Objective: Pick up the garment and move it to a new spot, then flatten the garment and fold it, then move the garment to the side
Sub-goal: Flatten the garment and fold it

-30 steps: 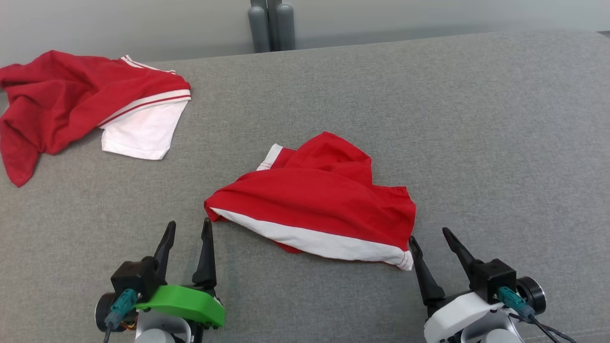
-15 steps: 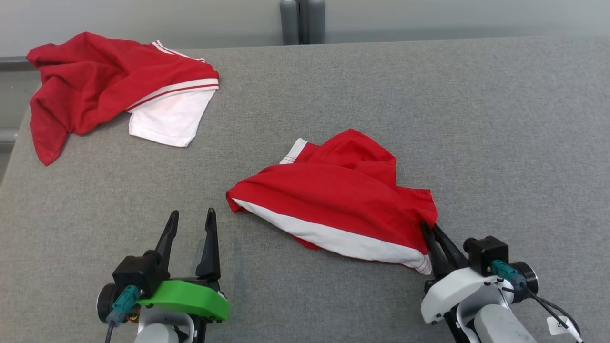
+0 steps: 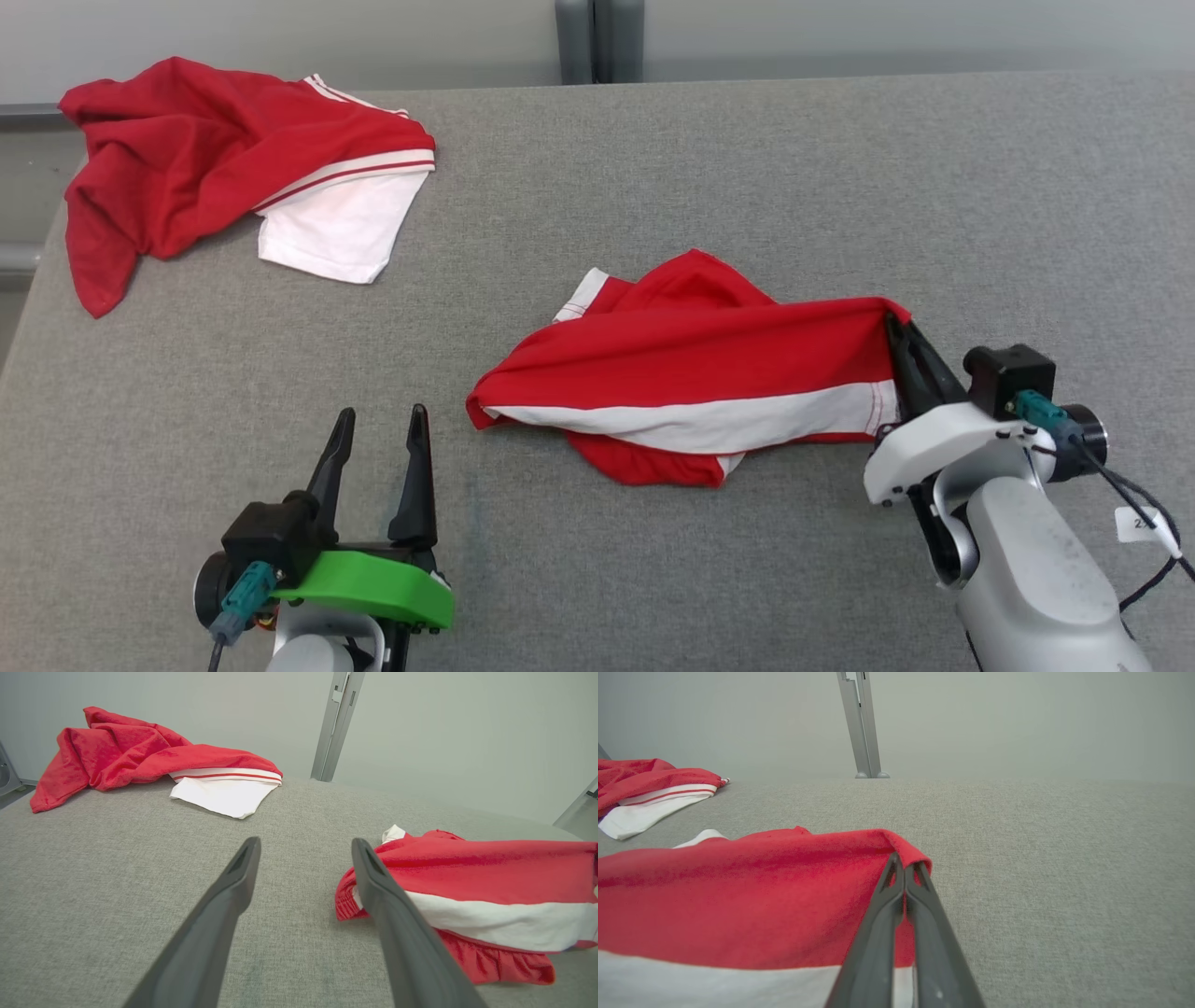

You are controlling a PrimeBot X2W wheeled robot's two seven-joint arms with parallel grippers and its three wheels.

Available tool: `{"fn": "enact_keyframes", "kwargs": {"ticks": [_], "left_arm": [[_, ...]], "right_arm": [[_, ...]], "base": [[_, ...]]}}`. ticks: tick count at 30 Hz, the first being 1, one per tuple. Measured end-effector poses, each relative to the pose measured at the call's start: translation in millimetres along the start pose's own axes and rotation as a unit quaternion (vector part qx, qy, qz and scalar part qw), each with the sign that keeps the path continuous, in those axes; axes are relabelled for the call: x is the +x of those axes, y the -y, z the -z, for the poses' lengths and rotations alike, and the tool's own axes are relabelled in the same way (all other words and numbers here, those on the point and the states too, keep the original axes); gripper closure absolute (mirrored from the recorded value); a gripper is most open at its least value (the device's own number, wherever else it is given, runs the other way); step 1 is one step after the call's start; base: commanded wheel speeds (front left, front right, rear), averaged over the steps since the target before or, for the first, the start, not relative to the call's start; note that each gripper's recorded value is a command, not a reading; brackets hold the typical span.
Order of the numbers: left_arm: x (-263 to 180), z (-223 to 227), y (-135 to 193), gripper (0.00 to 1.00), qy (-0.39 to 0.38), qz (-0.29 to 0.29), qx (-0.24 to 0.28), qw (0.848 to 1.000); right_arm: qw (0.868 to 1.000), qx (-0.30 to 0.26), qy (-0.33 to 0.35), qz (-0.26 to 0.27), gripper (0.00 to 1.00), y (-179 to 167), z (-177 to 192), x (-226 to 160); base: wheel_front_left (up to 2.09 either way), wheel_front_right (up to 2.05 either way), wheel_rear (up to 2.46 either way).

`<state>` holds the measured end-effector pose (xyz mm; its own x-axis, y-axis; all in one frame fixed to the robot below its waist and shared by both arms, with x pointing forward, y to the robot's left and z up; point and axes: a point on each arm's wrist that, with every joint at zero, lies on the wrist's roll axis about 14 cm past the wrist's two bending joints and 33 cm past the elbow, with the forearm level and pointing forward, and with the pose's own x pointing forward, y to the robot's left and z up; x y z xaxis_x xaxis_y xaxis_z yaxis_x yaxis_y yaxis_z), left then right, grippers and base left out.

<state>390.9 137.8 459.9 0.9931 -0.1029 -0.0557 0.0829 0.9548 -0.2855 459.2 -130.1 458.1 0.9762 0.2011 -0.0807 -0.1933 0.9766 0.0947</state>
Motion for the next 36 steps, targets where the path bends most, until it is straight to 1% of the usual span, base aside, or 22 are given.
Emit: {"fn": "enact_keyframes", "kwargs": {"ticks": [8, 12, 15, 22, 23, 24, 25, 31, 36], "left_arm": [[-4, 5, 0, 0.00, -0.007, 0.000, -0.006, 1.000], [-4, 5, -2, 0.00, -0.007, -0.004, -0.011, 1.000], [-3, 5, 0, 0.00, -0.007, -0.001, -0.011, 1.000], [1, 10, 15, 0.00, -0.014, 0.023, -0.018, 0.999], [2, 10, 18, 0.00, -0.014, 0.028, -0.019, 0.999], [3, 10, 22, 0.00, -0.015, 0.035, -0.021, 0.999], [4, 11, 27, 0.00, -0.016, 0.044, -0.022, 0.999], [10, 9, 58, 0.00, -0.013, 0.092, -0.045, 0.995], [9, 13, 89, 0.00, -0.025, 0.138, -0.063, 0.988]], "right_arm": [[0.999, -0.022, -0.028, 0.029, 1.00, 34, 1, 31], [0.998, -0.024, -0.036, 0.040, 1.00, 45, 2, 43], [0.997, -0.029, -0.049, 0.048, 1.00, 52, 8, 47], [0.995, -0.030, -0.058, 0.073, 1.00, 72, 14, 50], [0.995, -0.030, -0.057, 0.074, 0.60, 72, 14, 50], [0.995, -0.030, -0.055, 0.075, 0.34, 72, 12, 49], [0.995, -0.031, -0.051, 0.078, 0.00, 73, 10, 49], [0.995, -0.032, -0.016, 0.093, 0.00, 83, -11, 45], [0.993, -0.033, 0.023, 0.108, 0.00, 90, -34, 30]], "base": [[0.00, 0.00, 0.00], [0.00, 0.00, 0.00], [0.00, 0.00, 0.00], [0.00, 0.00, 0.00], [0.00, 0.00, 0.00], [0.00, 0.00, 0.00], [0.00, 0.00, 0.00], [0.00, 0.00, 0.00], [0.00, 0.00, 0.00]]}}
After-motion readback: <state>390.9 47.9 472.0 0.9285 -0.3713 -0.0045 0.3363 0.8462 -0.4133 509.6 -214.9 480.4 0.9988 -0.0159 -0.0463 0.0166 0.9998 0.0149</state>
